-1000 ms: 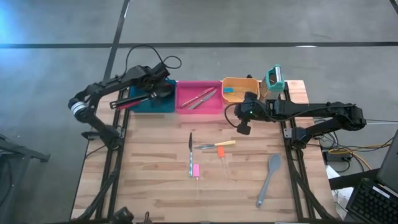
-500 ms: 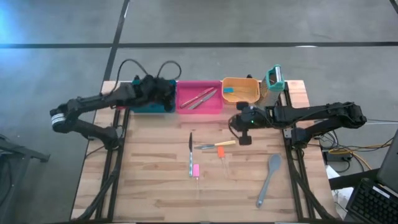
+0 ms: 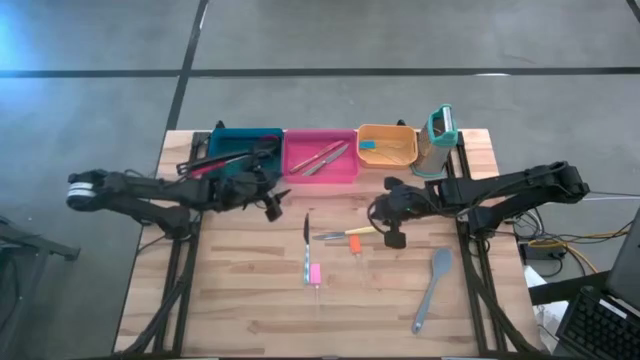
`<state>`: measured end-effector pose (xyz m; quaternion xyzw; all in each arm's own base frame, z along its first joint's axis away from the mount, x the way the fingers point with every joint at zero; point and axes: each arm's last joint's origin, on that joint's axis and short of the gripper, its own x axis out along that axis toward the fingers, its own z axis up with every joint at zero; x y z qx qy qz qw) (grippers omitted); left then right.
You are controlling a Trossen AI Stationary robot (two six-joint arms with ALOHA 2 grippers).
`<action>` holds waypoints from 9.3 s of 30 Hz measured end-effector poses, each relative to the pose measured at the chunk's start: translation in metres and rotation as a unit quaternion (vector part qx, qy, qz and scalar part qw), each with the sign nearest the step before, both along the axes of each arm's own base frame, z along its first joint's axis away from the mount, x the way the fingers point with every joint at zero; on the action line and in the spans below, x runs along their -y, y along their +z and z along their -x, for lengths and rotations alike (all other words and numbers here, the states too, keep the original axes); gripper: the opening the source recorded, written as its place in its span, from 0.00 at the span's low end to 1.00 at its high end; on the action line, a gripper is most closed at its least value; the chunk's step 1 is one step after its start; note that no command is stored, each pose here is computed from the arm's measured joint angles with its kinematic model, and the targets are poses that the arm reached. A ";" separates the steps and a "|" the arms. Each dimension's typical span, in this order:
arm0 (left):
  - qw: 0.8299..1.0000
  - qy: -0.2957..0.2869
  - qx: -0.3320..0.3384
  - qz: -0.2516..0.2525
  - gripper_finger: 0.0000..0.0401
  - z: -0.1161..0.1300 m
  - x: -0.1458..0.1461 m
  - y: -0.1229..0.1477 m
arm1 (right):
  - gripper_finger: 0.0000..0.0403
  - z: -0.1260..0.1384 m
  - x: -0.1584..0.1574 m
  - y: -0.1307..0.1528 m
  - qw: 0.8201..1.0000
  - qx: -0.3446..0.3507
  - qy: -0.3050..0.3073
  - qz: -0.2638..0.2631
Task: Pick & Place Kitchen Items
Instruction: Put the yellow knife into the pink bin
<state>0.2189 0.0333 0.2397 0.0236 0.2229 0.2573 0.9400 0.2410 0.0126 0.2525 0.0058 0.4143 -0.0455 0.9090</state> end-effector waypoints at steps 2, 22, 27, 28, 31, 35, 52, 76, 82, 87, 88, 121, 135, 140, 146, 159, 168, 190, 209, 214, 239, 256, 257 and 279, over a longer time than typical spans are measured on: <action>1.000 0.001 0.006 -0.003 0.62 0.004 0.000 -0.002 | 0.06 0.002 0.000 -0.001 1.000 -0.010 -0.014 -0.010; 1.000 0.001 0.016 -0.019 0.62 0.012 0.000 -0.004 | 0.19 -0.033 -0.005 -0.051 0.995 -0.087 0.004 -0.051; 1.000 0.001 0.016 -0.019 0.62 0.012 0.000 -0.004 | 0.29 -0.041 -0.002 -0.070 0.992 -0.123 0.010 -0.040; 1.000 0.001 0.016 -0.019 0.62 0.012 0.000 -0.004 | 0.31 -0.043 -0.002 -0.073 0.991 -0.125 0.011 -0.038; 1.000 0.001 0.016 -0.019 0.62 0.012 0.000 -0.004 | 0.36 -0.046 0.000 -0.083 0.989 -0.142 0.016 -0.030; 1.000 0.002 0.015 -0.019 0.62 0.012 0.000 -0.005 | 0.40 -0.050 0.003 -0.096 0.987 -0.163 0.009 0.008; 1.000 0.003 0.007 -0.018 0.62 0.013 0.000 -0.010 | 0.31 -0.051 0.007 -0.118 0.977 -0.212 0.004 0.014; 1.000 0.003 0.007 -0.018 0.62 0.013 0.000 -0.010 | 0.14 -0.029 0.008 -0.075 0.982 -0.181 -0.057 -0.022; 1.000 0.003 0.008 -0.018 0.62 0.013 0.000 -0.010 | 0.14 -0.014 0.005 -0.040 0.993 -0.090 -0.079 0.012; 1.000 0.003 0.013 -0.019 0.62 0.013 -0.001 -0.009 | 0.14 -0.002 0.005 -0.015 0.994 0.037 -0.089 0.049; 1.000 0.003 0.016 -0.019 0.62 0.013 -0.001 -0.009 | 0.14 -0.001 0.005 -0.011 0.992 0.072 -0.087 0.059; 0.924 -0.255 0.268 -0.094 0.61 -0.060 0.006 0.046 | 0.14 -0.020 -0.001 0.014 0.907 0.393 0.050 0.145; 0.905 -0.311 0.277 -0.090 0.61 -0.106 0.005 0.061 | 0.14 -0.020 -0.001 0.012 0.909 0.388 0.050 0.142; 0.892 -0.345 0.282 -0.076 0.61 -0.112 0.006 0.064 | 0.14 -0.020 -0.001 0.012 0.909 0.387 0.050 0.143; 0.889 -0.356 0.280 -0.071 0.56 -0.117 0.007 0.064 | 0.14 -0.020 -0.001 0.012 0.910 0.387 0.050 0.142; 0.888 -0.355 0.283 -0.080 0.14 -0.117 0.007 0.066 | 0.14 -0.020 -0.001 0.011 0.911 0.386 0.045 0.138; 0.894 -0.355 0.265 -0.065 0.14 -0.117 0.007 0.062 | 0.25 -0.020 -0.001 0.006 0.922 0.367 0.039 0.115; 0.997 -0.006 -0.070 0.020 0.14 -0.088 -0.140 0.077 | 0.54 -0.009 0.011 -0.008 0.942 0.259 -0.122 0.175; 0.958 0.020 -0.233 0.168 0.14 -0.123 -0.193 -0.006 | 0.54 -0.006 0.013 -0.014 0.944 0.223 -0.148 0.194; 0.951 0.022 -0.251 0.180 0.14 -0.125 -0.194 -0.019 | 0.54 -0.006 0.013 -0.014 0.944 0.224 -0.149 0.194; 0.943 0.032 -0.269 0.191 0.14 -0.123 -0.194 -0.025 | 0.54 -0.006 0.015 -0.012 0.941 0.234 -0.156 0.190; 0.909 0.032 -0.363 0.203 0.14 -0.143 -0.204 -0.024 | 0.54 -0.007 0.016 -0.011 0.940 0.237 -0.160 0.185; 0.909 0.032 -0.363 0.203 0.14 -0.146 -0.205 -0.024 | 0.54 -0.006 0.016 -0.012 0.940 0.236 -0.160 0.186; 0.888 0.026 -0.401 0.222 0.14 -0.163 -0.210 -0.062 | 0.54 -0.007 0.016 -0.013 0.941 0.231 -0.157 0.190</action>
